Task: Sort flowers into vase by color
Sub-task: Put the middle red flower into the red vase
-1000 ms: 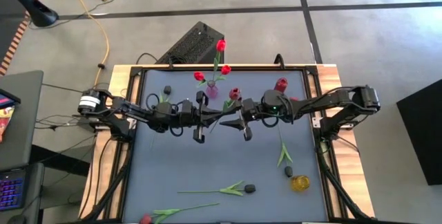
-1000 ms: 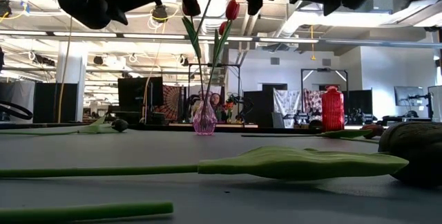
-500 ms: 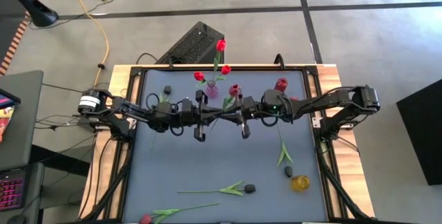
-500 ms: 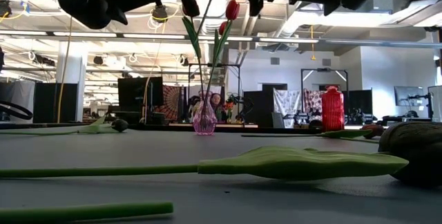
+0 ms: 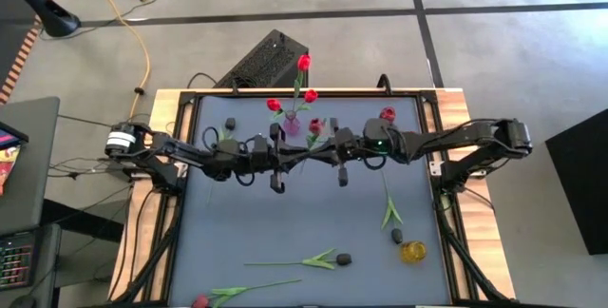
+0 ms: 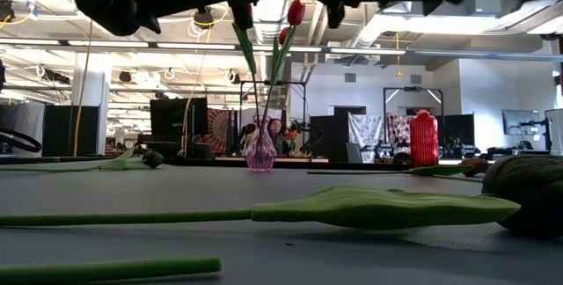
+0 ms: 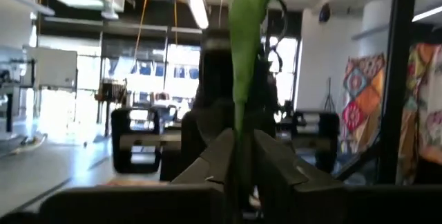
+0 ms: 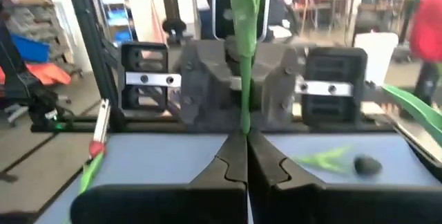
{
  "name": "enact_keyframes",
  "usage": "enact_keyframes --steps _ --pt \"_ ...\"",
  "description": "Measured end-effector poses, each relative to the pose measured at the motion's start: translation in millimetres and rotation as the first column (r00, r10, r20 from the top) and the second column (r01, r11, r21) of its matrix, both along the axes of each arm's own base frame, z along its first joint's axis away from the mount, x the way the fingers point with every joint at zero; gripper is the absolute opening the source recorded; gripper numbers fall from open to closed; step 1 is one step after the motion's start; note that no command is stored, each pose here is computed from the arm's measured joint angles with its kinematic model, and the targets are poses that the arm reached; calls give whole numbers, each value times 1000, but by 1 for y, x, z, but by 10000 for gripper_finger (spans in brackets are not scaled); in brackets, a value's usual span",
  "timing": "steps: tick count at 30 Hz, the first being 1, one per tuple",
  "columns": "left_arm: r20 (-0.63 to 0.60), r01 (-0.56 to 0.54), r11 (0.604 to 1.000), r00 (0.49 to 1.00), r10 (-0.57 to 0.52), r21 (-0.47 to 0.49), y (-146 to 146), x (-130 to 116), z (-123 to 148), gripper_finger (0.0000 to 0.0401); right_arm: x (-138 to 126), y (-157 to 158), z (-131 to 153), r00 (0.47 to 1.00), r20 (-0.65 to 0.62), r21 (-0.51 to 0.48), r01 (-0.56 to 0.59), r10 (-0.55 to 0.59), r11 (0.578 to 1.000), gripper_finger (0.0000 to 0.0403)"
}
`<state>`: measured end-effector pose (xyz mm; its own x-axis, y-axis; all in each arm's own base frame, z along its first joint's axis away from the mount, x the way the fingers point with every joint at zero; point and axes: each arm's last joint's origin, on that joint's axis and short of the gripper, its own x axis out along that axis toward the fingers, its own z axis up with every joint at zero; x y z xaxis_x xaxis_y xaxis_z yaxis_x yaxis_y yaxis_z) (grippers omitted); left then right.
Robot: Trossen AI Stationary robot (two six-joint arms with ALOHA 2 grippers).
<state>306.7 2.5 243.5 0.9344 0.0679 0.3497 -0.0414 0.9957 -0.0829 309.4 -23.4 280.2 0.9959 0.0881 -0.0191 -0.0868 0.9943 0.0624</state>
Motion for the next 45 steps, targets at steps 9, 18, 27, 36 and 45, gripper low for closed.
enact_keyframes --steps 9,18,27,36,45 --pt "-220 -74 997 973 78 24 6 -15 10 95 -46 -15 15 957 -222 -28 183 -184 983 18" --pt "-454 -71 996 887 86 50 4 -38 11 102 -110 -35 38 788 -282 -142 530 -548 836 18" --pt "-481 -101 993 869 115 56 4 -40 9 103 -154 -59 47 588 -276 -183 744 -760 642 18" --pt "-490 -102 993 864 116 56 4 -40 8 103 -170 -70 50 516 -268 -199 796 -813 571 18" --pt "-491 -103 993 863 118 59 4 -40 8 103 -172 -79 42 470 -297 -213 816 -831 537 18"
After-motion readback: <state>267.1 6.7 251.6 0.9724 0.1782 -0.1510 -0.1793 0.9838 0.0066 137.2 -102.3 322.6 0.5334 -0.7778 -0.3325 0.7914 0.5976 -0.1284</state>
